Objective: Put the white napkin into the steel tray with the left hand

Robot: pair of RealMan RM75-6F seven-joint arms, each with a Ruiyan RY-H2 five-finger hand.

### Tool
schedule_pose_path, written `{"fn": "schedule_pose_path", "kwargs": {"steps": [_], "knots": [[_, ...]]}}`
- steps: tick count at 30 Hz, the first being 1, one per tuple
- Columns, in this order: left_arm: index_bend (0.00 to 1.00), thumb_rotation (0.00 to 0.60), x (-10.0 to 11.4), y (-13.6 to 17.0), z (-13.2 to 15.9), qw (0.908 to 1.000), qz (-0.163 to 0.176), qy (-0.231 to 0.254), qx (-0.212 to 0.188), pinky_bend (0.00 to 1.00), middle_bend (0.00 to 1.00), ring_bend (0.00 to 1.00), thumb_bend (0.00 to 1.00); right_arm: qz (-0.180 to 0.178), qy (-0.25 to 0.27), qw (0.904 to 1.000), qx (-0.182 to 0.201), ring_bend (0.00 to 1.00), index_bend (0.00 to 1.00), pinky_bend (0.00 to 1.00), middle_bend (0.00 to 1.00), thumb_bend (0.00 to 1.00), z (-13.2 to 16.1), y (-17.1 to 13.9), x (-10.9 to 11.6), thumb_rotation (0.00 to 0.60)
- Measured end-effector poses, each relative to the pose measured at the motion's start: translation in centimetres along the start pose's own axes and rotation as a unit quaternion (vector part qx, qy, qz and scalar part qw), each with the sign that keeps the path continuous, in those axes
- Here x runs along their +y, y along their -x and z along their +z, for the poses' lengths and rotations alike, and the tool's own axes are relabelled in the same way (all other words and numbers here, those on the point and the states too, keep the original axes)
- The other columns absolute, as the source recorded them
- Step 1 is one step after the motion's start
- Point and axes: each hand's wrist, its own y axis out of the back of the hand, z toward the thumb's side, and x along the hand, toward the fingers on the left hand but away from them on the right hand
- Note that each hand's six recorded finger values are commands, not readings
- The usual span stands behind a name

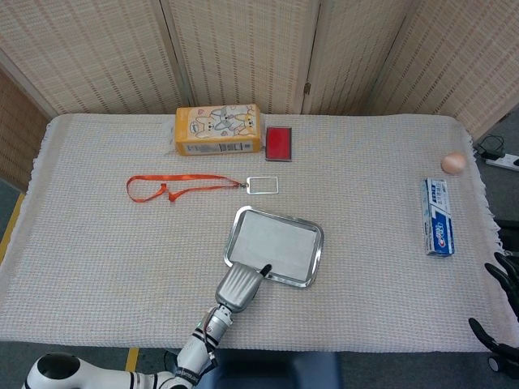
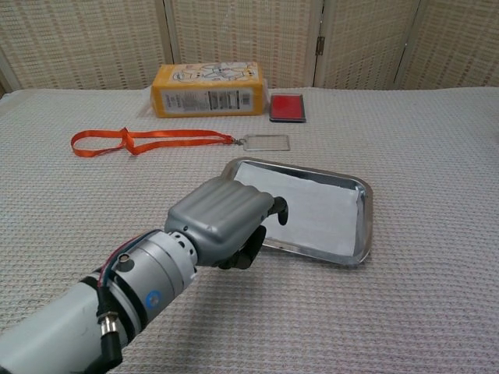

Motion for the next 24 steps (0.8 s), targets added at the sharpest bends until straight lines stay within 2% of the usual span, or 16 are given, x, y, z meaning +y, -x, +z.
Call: {"fn": "schedule_pose_path", "kwargs": {"steps": [1,3,4,6,7,9,11,13,17,19,22,24], "knots": [[0.30,0.600,0.4,0.3,-0.1,1.0000,0.007,0.002,-0.002,1.00,1.00,1.00,0.78,0.001,0.000,1.0000,0.000,0.00,0.00,0.00,0.00,0.38,0.0,0.0,-0.1,0.600],[0.29,0.600,1.1,0.8,-0.4,0.9997,0.023,0.004,-0.004,1.00,1.00,0.98,0.63,0.004,-0.001,1.0000,0.000,0.00,0.00,0.00,0.00,0.38,0.0,0.1,-0.2,0.600],[0.28,0.600,1.6,1.3,-0.8,0.9993,0.038,0.004,-0.005,1.00,1.00,0.94,0.58,0.007,-0.001,1.0000,0.000,0.00,0.00,0.00,0.00,0.38,0.0,0.2,-0.3,0.600],[0.25,0.600,2.6,2.2,-1.6,0.9979,0.065,0.006,-0.005,0.96,0.95,0.79,0.52,0.011,-0.003,0.9999,0.000,0.00,0.00,0.00,0.00,0.38,0.0,0.2,-0.6,0.600],[0.24,0.600,3.3,2.9,-2.4,0.9963,0.085,0.008,-0.003,0.90,0.88,0.70,0.49,0.013,-0.004,0.9999,0.001,0.00,0.00,0.00,0.00,0.38,0.0,0.3,-0.7,0.600],[0.22,0.600,4.3,4.4,-4.0,0.9933,0.114,0.015,0.003,0.66,0.66,0.50,0.45,0.017,-0.006,0.9998,0.002,0.00,0.00,0.00,0.00,0.38,0.1,0.4,-1.0,0.600],[0.21,0.600,5.3,6.2,-6.2,0.9905,0.136,0.019,0.015,0.45,0.50,0.35,0.40,0.020,-0.010,0.9997,0.003,0.00,0.00,0.00,0.00,0.38,0.3,0.5,-1.3,0.600],[0.20,0.600,5.8,8.0,-8.6,0.9898,0.138,0.015,0.031,0.33,0.39,0.24,0.37,0.024,-0.014,0.9996,0.003,0.00,0.00,0.00,0.00,0.38,0.4,0.6,-1.7,0.600],[0.19,0.600,6.9,11.8,-12.9,0.9867,0.148,0.007,0.067,0.28,0.30,0.18,0.31,0.030,-0.023,0.9993,0.002,0.00,0.00,0.00,0.00,0.38,0.6,0.8,-2.4,0.600],[0.14,0.600,7.5,13.8,-14.7,0.9851,0.149,0.003,0.086,0.20,0.20,0.10,0.25,0.032,-0.026,0.9992,0.001,0.00,0.00,0.00,0.00,0.38,0.6,0.9,-2.6,0.600],[0.04,0.600,7.5,16.3,-16.5,0.9868,0.121,-0.006,0.107,0.08,0.06,0.00,0.19,0.031,-0.031,0.9991,-0.003,0.00,0.00,0.00,0.00,0.38,0.6,1.0,-2.8,0.600],[0.03,0.600,7.2,17.9,-17.5,0.9879,0.095,-0.007,0.123,0.07,0.03,0.00,0.18,0.026,-0.033,0.9991,-0.005,0.00,0.00,0.00,0.00,0.38,0.5,1.0,-2.7,0.600]]}}
